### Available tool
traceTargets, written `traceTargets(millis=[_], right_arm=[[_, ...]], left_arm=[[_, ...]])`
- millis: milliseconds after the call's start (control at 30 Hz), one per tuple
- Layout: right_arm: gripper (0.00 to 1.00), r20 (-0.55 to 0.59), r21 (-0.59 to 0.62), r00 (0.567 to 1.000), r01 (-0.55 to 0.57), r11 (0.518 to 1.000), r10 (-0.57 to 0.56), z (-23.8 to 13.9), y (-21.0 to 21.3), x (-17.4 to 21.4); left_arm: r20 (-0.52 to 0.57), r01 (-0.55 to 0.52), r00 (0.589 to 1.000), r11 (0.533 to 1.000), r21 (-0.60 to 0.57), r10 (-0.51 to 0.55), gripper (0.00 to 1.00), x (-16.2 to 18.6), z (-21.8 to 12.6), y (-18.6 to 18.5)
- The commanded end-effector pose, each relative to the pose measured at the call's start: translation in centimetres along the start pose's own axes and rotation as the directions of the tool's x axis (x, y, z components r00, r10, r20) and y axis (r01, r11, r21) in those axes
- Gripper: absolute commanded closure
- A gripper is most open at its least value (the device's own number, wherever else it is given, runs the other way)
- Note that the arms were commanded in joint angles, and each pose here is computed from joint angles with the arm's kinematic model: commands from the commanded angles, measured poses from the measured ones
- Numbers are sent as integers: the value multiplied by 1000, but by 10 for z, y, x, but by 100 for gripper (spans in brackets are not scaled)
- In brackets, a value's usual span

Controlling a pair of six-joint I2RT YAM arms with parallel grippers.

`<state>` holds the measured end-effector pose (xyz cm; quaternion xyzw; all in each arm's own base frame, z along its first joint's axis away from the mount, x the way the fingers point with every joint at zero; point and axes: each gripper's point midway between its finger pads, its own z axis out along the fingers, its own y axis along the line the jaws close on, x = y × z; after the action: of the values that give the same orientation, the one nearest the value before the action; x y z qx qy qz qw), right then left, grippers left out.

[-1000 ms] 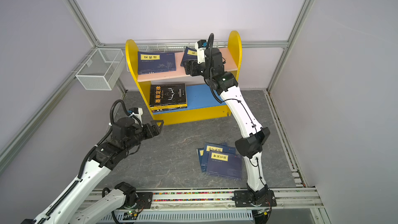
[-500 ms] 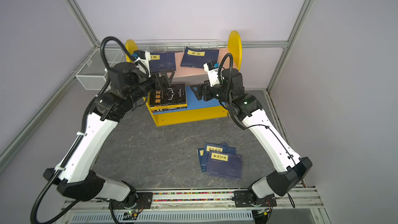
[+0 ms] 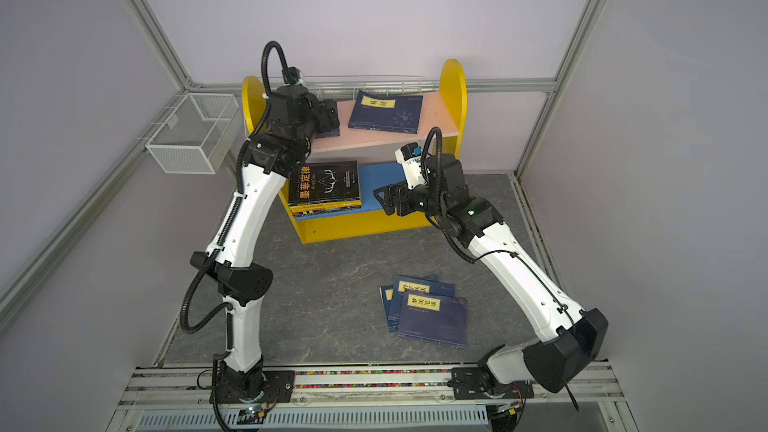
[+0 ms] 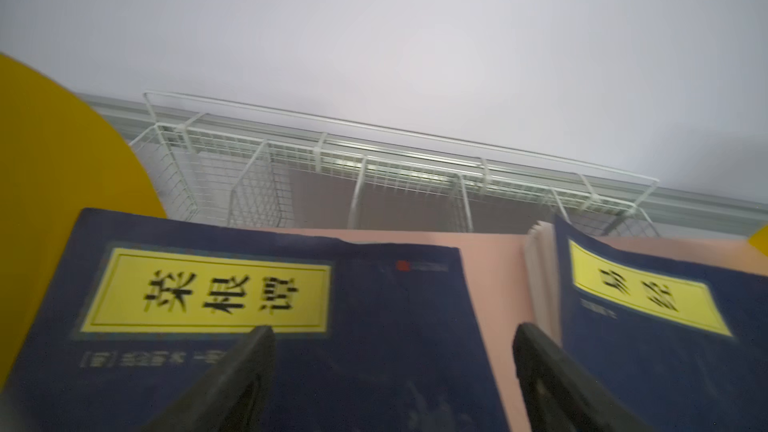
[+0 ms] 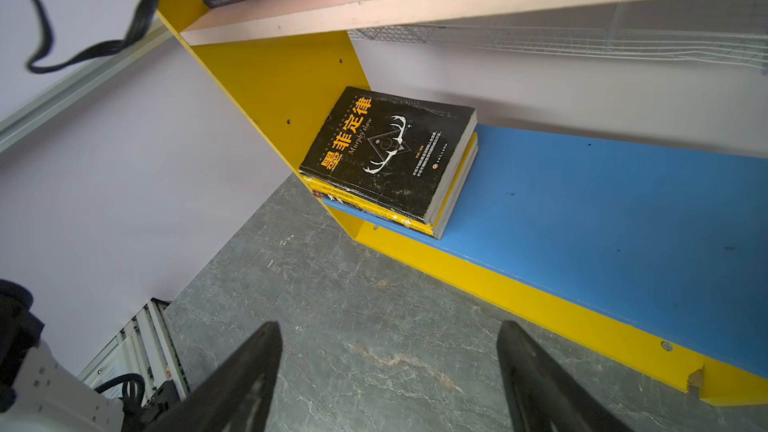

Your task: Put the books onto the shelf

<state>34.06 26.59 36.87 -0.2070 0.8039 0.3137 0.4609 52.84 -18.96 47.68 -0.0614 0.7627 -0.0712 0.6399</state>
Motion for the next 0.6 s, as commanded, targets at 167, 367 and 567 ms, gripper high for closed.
traceTargets(millis=[167,367,567], right_arm=[[16,-14,13,1000,1,1000,-1,-19,-1,13],[15,-36,46,999,22,999,-20,-26,-4,15],[14,22,33,998,55,998,-56,-35,3,-3]], left_arm=[[-133,65,989,998,11,-63,11,35,19,10],[-262,67,963,998,-20,-69,13,75,22,15],[-406,96,910,995,10,-84,14,115,14,10]])
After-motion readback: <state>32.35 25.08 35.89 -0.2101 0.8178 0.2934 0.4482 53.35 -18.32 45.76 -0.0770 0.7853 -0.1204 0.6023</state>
